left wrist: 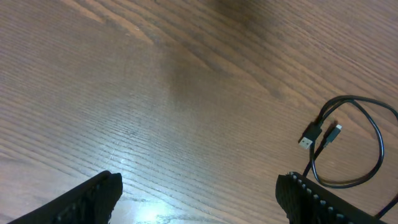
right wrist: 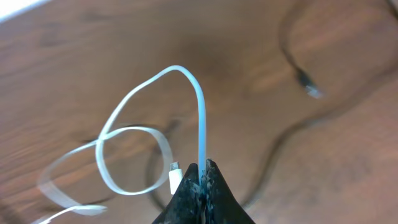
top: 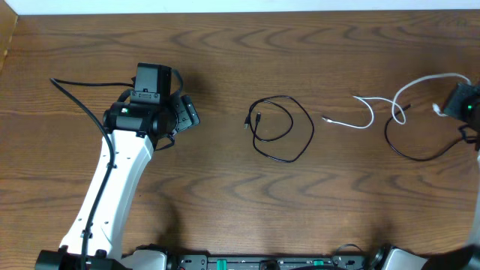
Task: Untangle cables
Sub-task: 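Carry the white cable to the right edge with the right gripper and drop it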
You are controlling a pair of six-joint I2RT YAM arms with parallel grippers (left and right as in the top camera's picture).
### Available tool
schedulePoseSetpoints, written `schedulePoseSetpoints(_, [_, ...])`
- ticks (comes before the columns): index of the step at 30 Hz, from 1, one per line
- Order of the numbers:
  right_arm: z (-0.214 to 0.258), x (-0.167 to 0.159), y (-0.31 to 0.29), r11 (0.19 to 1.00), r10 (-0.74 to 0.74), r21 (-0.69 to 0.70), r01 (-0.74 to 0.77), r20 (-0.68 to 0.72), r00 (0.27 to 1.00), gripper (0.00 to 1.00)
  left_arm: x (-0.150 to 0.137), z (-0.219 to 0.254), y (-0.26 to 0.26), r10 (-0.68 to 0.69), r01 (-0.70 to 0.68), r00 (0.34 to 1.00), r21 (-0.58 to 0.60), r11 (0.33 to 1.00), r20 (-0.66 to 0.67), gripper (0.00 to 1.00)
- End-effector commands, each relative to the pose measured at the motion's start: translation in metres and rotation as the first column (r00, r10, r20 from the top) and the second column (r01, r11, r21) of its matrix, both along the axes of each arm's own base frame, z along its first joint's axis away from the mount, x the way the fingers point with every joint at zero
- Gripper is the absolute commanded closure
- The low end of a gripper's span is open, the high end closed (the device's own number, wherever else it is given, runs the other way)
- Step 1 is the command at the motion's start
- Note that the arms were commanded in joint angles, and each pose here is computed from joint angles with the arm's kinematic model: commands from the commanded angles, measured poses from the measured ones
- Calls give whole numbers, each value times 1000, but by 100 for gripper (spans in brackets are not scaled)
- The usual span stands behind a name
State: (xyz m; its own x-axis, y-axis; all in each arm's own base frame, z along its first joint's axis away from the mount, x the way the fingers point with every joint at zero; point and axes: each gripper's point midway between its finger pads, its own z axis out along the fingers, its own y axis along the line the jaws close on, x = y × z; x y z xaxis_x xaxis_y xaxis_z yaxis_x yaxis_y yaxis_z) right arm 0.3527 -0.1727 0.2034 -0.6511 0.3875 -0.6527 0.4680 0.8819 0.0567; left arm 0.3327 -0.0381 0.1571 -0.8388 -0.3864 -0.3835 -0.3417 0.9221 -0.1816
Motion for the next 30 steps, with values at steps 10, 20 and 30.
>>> schedulePoseSetpoints(10, [-5,-67,-115,807,-590,68,587,47,806,99,-3,4,1,10,-10,1000,-4,1000,4,16])
schedulePoseSetpoints(20, [6,-68,-137,750,-654,260,608,156,740,99,-4,4,-6,-9,8,1000,-43,999,-1,15])
schedulePoseSetpoints(30, [7,-2,-65,957,-238,208,200,176,955,40,-4,4,-6,-9,9,1000,-43,999,-2,15])
